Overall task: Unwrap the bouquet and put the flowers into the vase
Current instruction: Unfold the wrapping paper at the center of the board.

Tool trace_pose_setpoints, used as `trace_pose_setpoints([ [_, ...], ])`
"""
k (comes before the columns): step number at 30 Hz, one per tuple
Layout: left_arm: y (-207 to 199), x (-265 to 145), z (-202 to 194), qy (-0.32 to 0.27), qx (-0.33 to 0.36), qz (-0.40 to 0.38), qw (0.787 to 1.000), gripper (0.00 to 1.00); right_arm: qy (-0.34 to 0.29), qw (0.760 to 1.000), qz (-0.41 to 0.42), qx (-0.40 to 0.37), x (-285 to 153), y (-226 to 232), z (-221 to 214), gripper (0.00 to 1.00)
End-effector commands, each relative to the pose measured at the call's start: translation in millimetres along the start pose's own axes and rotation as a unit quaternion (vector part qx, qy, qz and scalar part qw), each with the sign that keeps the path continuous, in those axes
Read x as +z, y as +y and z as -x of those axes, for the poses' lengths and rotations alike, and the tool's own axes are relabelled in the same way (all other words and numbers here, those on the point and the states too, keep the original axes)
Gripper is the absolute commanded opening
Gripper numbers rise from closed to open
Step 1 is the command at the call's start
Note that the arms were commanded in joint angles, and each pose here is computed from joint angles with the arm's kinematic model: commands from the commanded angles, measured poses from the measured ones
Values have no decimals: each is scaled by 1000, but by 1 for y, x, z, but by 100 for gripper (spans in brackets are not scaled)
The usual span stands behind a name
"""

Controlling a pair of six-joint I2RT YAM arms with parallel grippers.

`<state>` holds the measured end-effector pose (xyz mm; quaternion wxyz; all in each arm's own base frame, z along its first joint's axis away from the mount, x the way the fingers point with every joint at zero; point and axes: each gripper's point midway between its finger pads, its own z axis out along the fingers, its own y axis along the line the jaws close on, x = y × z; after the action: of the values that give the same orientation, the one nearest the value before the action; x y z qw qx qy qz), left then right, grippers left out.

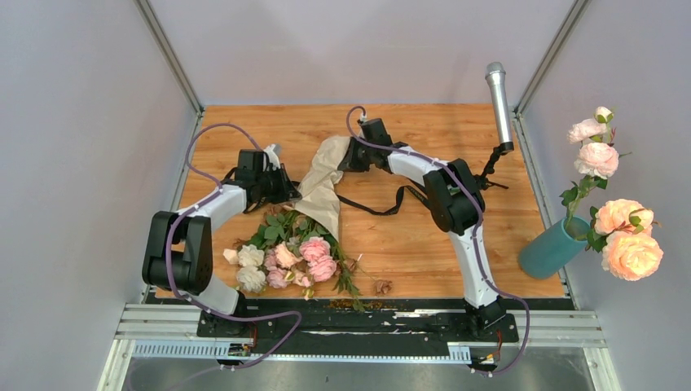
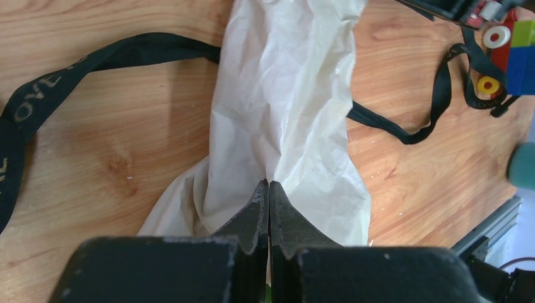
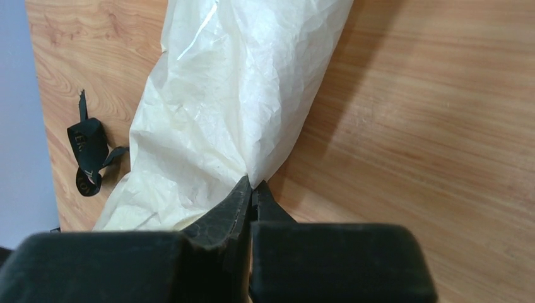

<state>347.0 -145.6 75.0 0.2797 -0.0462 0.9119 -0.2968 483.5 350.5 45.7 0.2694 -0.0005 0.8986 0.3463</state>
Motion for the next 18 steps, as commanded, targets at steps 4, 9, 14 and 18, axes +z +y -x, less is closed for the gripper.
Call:
trace_pose_setpoints([
  [4, -52, -20, 24, -41, 102, -72, 991, 0, -55, 998, 11, -29, -1, 9, 39, 17],
  [9, -68, -18, 26, -38, 142, -78, 986, 0, -67, 996, -2, -51, -17, 10, 43, 49],
  [14, -79, -17, 31, -46, 180, -61, 981, 0, -76, 994, -21, -79, -35, 8, 44, 62],
  [18, -85, -18, 34, -57, 203, -45, 977, 0, -81, 992, -30, -89, -51, 8, 43, 67],
])
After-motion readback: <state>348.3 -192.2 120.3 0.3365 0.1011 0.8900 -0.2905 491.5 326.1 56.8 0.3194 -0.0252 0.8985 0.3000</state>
